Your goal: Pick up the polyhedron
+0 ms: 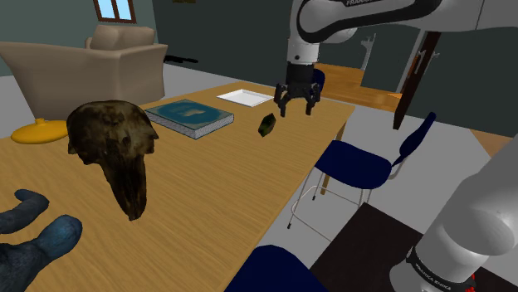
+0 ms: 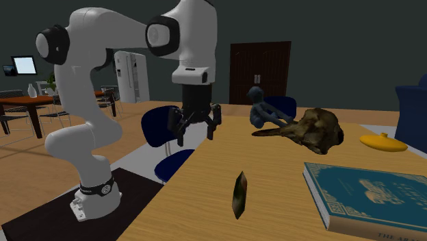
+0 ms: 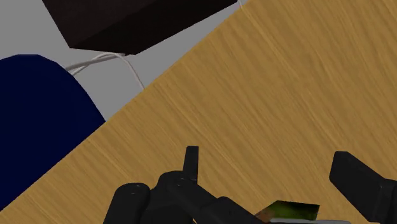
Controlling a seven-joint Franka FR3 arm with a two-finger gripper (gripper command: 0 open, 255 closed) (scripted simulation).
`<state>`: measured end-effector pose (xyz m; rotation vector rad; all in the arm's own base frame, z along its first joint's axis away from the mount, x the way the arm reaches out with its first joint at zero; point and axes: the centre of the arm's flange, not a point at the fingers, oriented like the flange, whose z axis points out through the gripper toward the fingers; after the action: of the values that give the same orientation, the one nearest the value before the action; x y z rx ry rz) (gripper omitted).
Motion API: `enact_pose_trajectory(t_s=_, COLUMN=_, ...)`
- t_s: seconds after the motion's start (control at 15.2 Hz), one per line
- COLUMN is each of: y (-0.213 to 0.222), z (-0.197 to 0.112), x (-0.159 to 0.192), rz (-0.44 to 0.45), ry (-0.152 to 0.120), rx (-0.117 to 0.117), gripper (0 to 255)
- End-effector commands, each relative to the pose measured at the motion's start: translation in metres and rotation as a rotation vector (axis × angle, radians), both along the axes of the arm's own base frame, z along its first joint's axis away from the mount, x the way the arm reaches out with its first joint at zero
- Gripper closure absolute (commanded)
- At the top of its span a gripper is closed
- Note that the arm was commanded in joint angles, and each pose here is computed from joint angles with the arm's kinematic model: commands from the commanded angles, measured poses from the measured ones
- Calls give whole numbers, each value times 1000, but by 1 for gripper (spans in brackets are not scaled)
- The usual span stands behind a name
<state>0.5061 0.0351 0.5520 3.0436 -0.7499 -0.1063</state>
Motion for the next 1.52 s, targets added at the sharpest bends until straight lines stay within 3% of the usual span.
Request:
enact_pose_trajectory(t_s=0.0, y=-4, z=-8, x=26, rz=-82, ry=-3, rx=-6, gripper=0)
enact_pose_trajectory(t_s=0.79, y=-73, z=-45, x=156, rz=-543, ry=-16, rx=-40, gripper=0)
enact_pose_trajectory(t_s=1.39, y=-73, z=-85, x=156, rz=-543, ry=-16, rx=-40, gripper=0)
enact_pose_trajectory(t_s=1.45, y=-72, z=-86, x=157, rz=-543, ry=-16, rx=-40, gripper=255)
